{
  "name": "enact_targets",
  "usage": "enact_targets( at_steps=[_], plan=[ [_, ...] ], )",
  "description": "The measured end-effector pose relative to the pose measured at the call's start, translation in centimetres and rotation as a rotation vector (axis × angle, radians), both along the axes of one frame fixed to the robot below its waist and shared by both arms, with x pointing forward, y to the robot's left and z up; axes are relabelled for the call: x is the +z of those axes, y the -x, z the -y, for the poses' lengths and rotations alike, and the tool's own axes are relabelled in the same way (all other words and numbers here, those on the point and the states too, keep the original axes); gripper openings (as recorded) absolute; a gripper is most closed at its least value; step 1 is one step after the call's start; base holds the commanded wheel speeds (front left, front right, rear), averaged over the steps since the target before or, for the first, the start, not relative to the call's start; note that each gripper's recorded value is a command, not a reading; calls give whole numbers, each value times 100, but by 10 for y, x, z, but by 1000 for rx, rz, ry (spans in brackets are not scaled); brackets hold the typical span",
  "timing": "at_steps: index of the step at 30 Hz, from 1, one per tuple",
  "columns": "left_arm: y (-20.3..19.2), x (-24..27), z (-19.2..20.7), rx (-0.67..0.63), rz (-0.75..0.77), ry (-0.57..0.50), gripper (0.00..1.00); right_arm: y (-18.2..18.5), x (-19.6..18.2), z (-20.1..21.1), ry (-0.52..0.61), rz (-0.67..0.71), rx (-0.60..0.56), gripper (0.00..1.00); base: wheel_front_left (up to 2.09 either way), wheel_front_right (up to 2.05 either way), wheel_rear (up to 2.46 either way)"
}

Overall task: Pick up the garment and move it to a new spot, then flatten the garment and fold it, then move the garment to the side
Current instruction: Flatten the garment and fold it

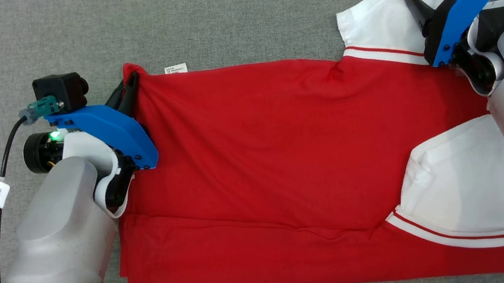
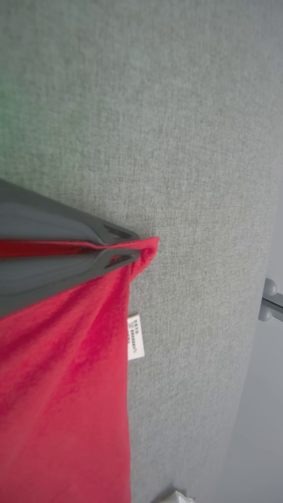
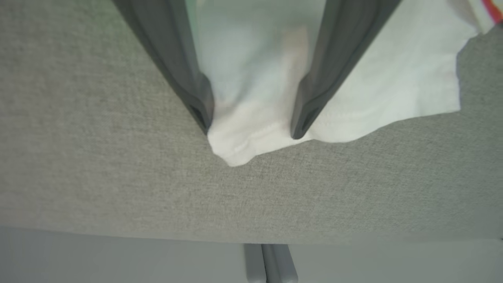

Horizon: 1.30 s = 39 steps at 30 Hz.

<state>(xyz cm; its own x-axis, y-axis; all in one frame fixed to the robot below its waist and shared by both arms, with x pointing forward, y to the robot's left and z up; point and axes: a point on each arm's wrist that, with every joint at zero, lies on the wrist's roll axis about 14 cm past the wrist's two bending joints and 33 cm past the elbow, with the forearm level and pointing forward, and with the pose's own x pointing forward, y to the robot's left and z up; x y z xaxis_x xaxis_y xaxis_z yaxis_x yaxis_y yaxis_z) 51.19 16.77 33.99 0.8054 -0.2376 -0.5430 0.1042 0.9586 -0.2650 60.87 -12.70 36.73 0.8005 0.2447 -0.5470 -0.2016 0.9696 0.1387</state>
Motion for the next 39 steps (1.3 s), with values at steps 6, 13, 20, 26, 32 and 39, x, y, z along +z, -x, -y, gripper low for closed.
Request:
enact_targets(
  at_steps=[6, 13, 20, 26, 32, 39],
  plan=[
    [-2, 8, -4, 13, 34, 6, 0, -1, 15, -3, 8, 69, 22, 0, 0, 0, 0],
    [3, 29, -13, 28, 104, -3, 0, 10, 54, 0, -41, 234, 17, 0, 0, 0, 0],
    [8, 53, -12, 23, 193, 5, 0, 35, 81, 13, -106, 354, -5, 0, 0, 0, 0],
    [28, 55, -10, 38, 216, 25, 0, 76, 87, 28, -154, 389, -19, 0, 0, 0, 0],
    [57, 50, -9, 64, 206, 46, 0, 121, 80, 38, -211, 378, -52, 0, 0, 0, 0],
    [84, 49, -6, 84, 203, 70, 0, 167, 64, 53, -273, 344, -140, 0, 0, 0, 0]
  ],
)
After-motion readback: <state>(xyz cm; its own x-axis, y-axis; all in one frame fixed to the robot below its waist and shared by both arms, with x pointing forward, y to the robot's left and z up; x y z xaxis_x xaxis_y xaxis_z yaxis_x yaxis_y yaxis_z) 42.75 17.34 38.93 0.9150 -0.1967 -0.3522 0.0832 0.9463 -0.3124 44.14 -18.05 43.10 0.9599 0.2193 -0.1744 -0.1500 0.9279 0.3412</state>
